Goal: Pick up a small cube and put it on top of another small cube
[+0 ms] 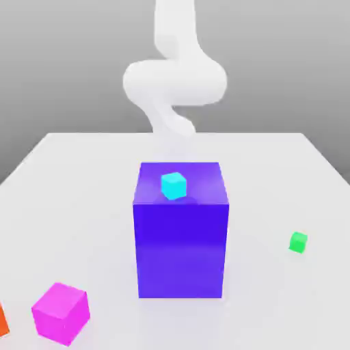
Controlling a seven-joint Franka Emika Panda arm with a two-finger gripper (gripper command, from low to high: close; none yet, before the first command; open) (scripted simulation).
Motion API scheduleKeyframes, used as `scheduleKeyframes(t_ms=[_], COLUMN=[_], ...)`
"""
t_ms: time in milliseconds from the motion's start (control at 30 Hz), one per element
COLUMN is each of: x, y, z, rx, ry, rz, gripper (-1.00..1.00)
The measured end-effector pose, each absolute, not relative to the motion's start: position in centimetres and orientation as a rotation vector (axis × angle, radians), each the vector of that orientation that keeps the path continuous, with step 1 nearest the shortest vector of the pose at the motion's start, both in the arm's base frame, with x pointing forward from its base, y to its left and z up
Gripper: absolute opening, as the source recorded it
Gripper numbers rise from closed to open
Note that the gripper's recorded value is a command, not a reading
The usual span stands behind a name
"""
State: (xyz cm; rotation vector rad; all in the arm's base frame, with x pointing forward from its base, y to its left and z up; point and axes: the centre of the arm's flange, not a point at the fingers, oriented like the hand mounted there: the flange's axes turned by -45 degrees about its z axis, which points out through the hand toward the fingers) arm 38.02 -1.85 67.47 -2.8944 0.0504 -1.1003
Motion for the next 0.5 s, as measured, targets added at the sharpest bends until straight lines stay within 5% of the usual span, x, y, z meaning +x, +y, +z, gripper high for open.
scheduleKeyframes(t_ms=[233,500], x=[45.4,48.8], y=[-6.7,-11.8], z=[55.5,40.7], rx=[-2.915,-2.958], ry=[0.161,0.321], rz=[-0.778,-0.450], gripper=[0.00,0.00])
